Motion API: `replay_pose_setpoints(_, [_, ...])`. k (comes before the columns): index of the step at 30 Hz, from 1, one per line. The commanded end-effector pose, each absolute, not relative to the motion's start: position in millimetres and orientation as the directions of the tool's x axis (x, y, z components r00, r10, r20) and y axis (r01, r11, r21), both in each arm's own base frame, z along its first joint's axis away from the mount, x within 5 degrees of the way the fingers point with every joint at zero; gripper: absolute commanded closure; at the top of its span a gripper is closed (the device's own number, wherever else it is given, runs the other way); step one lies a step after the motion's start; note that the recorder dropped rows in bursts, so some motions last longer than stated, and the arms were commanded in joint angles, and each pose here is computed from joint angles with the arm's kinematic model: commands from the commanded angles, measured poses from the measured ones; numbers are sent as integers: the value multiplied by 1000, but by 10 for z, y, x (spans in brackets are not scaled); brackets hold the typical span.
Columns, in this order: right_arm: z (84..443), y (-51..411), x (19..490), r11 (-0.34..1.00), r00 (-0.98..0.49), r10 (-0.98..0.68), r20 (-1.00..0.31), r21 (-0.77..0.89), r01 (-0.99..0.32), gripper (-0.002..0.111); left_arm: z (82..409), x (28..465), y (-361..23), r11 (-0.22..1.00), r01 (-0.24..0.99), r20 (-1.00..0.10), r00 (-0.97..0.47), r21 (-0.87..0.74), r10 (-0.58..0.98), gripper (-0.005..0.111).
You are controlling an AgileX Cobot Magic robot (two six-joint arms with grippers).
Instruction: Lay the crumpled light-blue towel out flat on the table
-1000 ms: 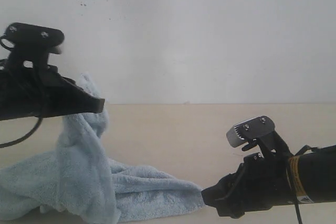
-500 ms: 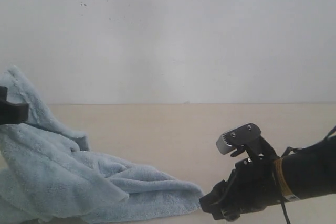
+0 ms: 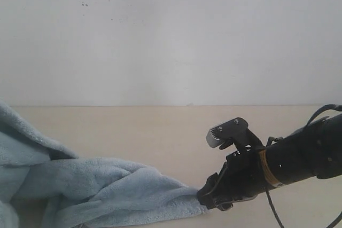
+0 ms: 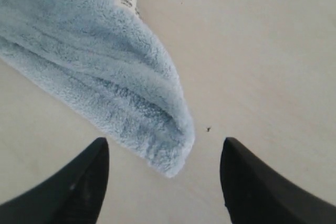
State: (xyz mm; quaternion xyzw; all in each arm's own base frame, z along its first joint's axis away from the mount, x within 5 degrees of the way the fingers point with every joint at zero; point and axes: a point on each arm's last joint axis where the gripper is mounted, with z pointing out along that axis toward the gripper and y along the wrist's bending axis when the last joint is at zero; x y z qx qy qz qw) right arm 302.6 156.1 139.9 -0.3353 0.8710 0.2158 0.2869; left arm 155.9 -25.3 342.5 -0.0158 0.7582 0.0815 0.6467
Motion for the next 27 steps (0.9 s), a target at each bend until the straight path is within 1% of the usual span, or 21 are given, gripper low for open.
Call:
replay_pose_setpoints(1, [1435, 1603, 3009, 651, -602, -461, -652, 213, -728, 49, 3669, 1420, -157, 986, -153, -996, -74, 61, 50, 98])
replay_pose_setpoints(2, [1435, 1604, 3007, 650, -602, -461, -652, 215, -729, 49, 3727, 1396, -149, 988, -147, -997, -53, 56, 48, 98])
replay_pose_setpoints(6, [1434, 1601, 3011, 644, -588, -473, -656, 198, -739, 49, 4206, 1265, -66, 981, -169, -992, 64, 99, 111, 98])
replay_pose_setpoints(8, [1447, 1614, 3011, 635, -585, -472, -659, 207, -745, 49, 4411, 1208, -38, 984, -168, -989, 122, 66, 87, 98])
replay_pose_setpoints(10, [1513, 1669, 3021, 592, -567, -467, -679, 236, -770, 52, 4547, 1172, -71, 992, -113, -981, 179, 51, 71, 98])
replay_pose_setpoints(12, [1642, 1761, 3048, 513, -518, -463, -719, 259, -818, 56, 4574, 1178, -117, 996, -66, -978, 199, 54, 66, 98])
replay_pose_setpoints(16, [1882, 2018, 3062, 396, -434, -454, -778, 260, -880, 55, 4550, 1240, -153, 997, -61, -982, 183, 43, 53, 98])
replay_pose_setpoints(18, [2001, 2217, 3022, 334, -385, -456, -802, 247, -910, 55, 4539, 1277, -185, 998, -48, -983, 177, 47, 55, 98])
replay_pose_setpoints(21, [2167, 2569, 2935, 243, -279, -465, -840, 183, -953, 55, 4532, 1302, -213, 998, -33, -983, 174, 52, 57, 98])
replay_pose_setpoints(24, [2151, 2810, 2896, 190, -250, -472, -846, 179, -965, 55, 4531, 1302, -210, 998, -36, -983, 173, 51, 57, 98])
replay_pose_setpoints(27, [2025, 2890, 2924, 204, -281, -484, -829, 205, -957, 55, 4530, 1302, -206, 998, -41, -984, 172, 50, 57, 98])
